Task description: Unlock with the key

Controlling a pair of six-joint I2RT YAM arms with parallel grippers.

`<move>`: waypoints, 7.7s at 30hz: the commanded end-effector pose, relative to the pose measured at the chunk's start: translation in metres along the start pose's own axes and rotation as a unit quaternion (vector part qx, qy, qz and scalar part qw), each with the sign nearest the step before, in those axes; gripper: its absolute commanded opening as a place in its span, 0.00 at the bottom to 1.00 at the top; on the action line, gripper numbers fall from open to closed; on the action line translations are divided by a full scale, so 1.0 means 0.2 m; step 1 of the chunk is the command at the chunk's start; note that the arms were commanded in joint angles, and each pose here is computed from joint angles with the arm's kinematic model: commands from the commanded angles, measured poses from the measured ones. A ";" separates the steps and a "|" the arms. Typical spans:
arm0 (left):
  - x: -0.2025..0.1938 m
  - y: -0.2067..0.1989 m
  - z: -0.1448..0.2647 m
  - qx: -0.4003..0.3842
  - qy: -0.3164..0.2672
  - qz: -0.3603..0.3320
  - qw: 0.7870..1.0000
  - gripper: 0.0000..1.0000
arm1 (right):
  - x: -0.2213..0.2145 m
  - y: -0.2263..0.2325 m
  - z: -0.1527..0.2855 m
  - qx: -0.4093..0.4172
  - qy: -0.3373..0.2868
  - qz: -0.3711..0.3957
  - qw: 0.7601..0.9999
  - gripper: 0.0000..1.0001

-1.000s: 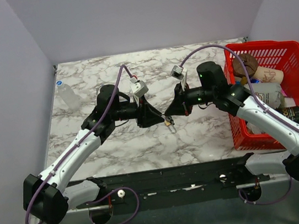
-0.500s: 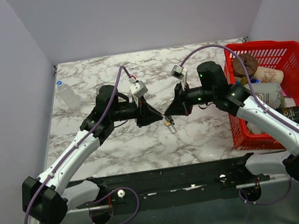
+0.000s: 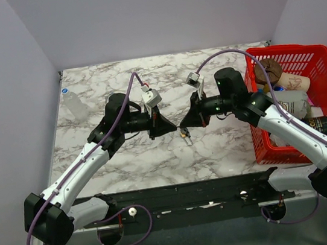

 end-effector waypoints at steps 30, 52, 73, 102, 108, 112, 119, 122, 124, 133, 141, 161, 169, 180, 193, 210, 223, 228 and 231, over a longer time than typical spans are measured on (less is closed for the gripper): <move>0.03 0.02 -0.01 0.020 -0.008 -0.025 0.999 0.00 | -0.08 0.00 0.00 0.024 -0.007 0.071 0.997 0.56; 0.05 0.11 0.02 0.103 -0.013 -0.025 0.994 0.00 | -0.20 -0.26 0.09 -0.189 0.067 0.052 0.978 0.01; -0.04 -0.04 0.00 -0.031 0.052 -0.026 0.998 0.00 | -0.05 0.05 0.13 -0.018 -0.036 0.132 0.990 0.48; -0.04 -0.07 -0.01 -0.050 0.055 -0.030 0.997 0.00 | -0.07 0.05 0.02 0.052 -0.029 0.120 0.991 0.50; -0.05 -0.07 -0.01 -0.052 0.056 -0.028 0.997 0.00 | -0.09 0.04 -0.01 0.066 -0.023 0.112 0.991 0.47; -0.05 -0.06 -0.01 -0.050 0.055 -0.029 0.997 0.00 | -0.10 0.05 -0.02 0.080 -0.020 0.107 0.991 0.41; -0.05 -0.06 -0.01 -0.051 0.056 -0.029 0.997 0.00 | -0.12 0.06 -0.03 0.092 -0.021 0.103 0.990 0.26; -0.05 -0.06 -0.01 -0.049 0.056 -0.028 0.997 0.00 | -0.14 0.05 -0.04 0.094 -0.016 0.098 0.991 0.24; -0.05 -0.05 -0.01 -0.047 0.055 -0.028 0.997 0.00 | -0.15 0.05 -0.04 0.096 -0.013 0.096 0.991 0.24; -0.04 -0.05 -0.01 -0.044 0.052 -0.028 0.997 0.00 | -0.16 0.04 -0.04 0.092 -0.013 0.095 0.991 0.01; 0.00 0.01 0.00 0.019 0.027 -0.034 0.999 0.89 | -0.15 -0.04 -0.04 0.018 -0.016 0.077 0.997 0.01; -0.32 0.37 -0.26 0.242 -0.067 0.199 0.947 0.98 | -0.14 -0.37 0.34 -0.280 -0.118 0.004 0.953 0.01; -0.48 0.53 -0.50 0.287 -0.002 0.211 0.934 0.98 | -0.12 -0.23 0.58 -0.345 -0.170 0.052 0.922 0.01; -0.60 0.75 -0.64 0.369 0.059 0.199 0.906 0.98 | -0.15 -0.21 0.59 -0.345 -0.158 0.056 0.924 0.01; -0.59 0.67 -0.88 0.255 0.067 0.170 0.949 0.98 | -0.17 -0.24 0.57 -0.343 -0.149 0.052 0.926 0.01; -0.41 0.51 -0.74 0.234 -0.003 0.128 0.964 0.98 | -0.19 -0.25 0.54 -0.335 -0.139 0.037 0.931 0.01; -0.58 0.52 -0.57 0.452 0.021 0.243 0.858 0.99 | -0.21 -0.27 0.52 -0.336 -0.140 0.027 0.931 0.01; -0.62 0.54 -0.65 0.443 0.035 0.256 0.858 0.99 | -0.21 -0.25 0.54 -0.337 -0.146 0.033 0.929 0.01; -0.63 0.55 -0.68 0.445 0.046 0.246 0.860 0.99 | -0.21 -0.24 0.55 -0.342 -0.151 0.036 0.927 0.01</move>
Point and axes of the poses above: each gripper's point midway between its finger pads, its own z axis back along the fingers, its own y axis along the line the jaws close on, x = y × z, the point moved 4 cm from there along z, back along the fingers, and after that the axes turned 11 degrees about z, right-handed, at the moved point
